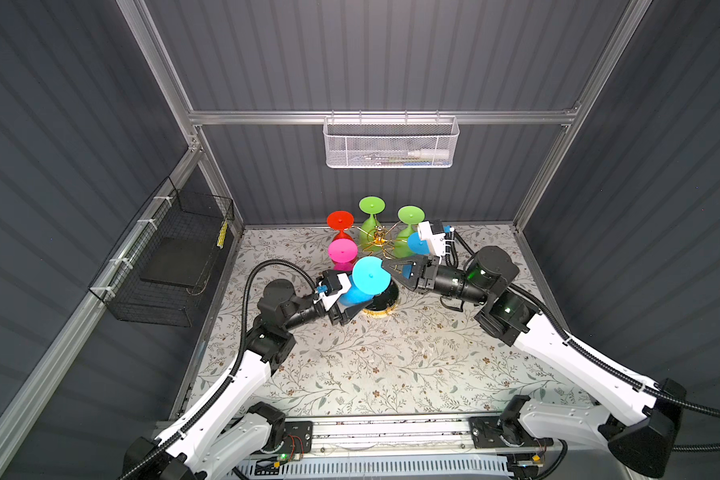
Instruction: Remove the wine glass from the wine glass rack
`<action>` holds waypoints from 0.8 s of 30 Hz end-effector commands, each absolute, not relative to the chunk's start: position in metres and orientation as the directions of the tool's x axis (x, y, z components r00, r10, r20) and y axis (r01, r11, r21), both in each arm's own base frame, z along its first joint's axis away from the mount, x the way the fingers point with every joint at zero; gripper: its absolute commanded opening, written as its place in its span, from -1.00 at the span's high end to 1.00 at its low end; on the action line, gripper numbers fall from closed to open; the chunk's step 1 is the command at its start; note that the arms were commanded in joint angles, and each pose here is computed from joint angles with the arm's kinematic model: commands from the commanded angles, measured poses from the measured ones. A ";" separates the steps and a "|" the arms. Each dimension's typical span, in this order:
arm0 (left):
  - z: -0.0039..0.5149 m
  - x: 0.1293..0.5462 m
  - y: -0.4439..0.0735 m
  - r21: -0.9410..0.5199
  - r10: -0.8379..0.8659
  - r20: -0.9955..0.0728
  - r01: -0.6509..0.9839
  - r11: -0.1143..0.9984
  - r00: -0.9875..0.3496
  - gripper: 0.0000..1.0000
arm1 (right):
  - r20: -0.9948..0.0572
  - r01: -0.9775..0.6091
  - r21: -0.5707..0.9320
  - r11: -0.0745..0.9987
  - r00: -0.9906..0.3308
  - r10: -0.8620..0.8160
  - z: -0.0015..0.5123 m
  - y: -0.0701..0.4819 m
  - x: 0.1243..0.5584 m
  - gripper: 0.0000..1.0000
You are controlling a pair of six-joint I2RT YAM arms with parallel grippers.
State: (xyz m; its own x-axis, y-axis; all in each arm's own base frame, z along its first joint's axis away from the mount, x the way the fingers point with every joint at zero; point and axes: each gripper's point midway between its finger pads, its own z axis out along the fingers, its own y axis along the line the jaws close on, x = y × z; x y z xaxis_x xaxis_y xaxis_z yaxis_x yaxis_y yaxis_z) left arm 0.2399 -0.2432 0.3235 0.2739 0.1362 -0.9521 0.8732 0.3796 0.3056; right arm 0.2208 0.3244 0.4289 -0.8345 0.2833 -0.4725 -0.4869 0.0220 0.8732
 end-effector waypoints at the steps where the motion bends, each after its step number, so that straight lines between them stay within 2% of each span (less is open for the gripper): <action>1: 0.336 0.242 -0.238 0.289 0.179 -0.956 0.864 0.411 0.234 -0.50 | -0.509 -0.529 0.848 0.033 -0.797 0.326 0.438 0.313 0.222 0.36; 5: 0.342 0.255 -0.230 0.183 0.209 -0.974 0.852 0.491 0.089 -0.49 | -0.557 -0.557 0.823 0.114 -0.751 0.356 0.438 0.296 0.225 -0.21; 7: 0.342 0.256 -0.229 0.138 0.230 -0.973 0.857 0.496 0.024 -0.49 | -0.582 -0.566 0.808 0.164 -0.721 0.378 0.438 0.285 0.229 -0.34; 9: 0.343 0.259 -0.229 0.085 0.238 -0.970 0.857 0.509 -0.045 -0.50 | -0.618 -0.575 0.783 0.237 -0.679 0.397 0.436 0.272 0.234 -0.35; 12: 0.344 0.261 -0.229 0.013 0.261 -0.955 0.854 0.519 -0.144 -0.50 | -0.711 -0.567 0.703 0.430 -0.570 0.410 0.430 0.248 0.245 -0.31; 17: 0.344 0.259 -0.230 -0.101 0.304 -0.906 0.849 0.519 -0.294 -0.51 | -0.854 -0.532 0.514 0.673 -0.389 0.346 0.434 0.212 0.258 -0.20; 20: 0.341 0.256 -0.232 -0.169 0.326 -0.867 0.840 0.516 -0.376 -0.49 | -0.914 -0.545 0.400 0.737 -0.301 0.274 0.445 0.208 0.261 -0.19; 24: 0.353 0.250 -0.235 -0.230 0.333 -0.840 0.838 0.495 -0.427 -0.47 | -0.953 -0.588 0.295 0.753 -0.236 0.189 0.457 0.221 0.265 -0.21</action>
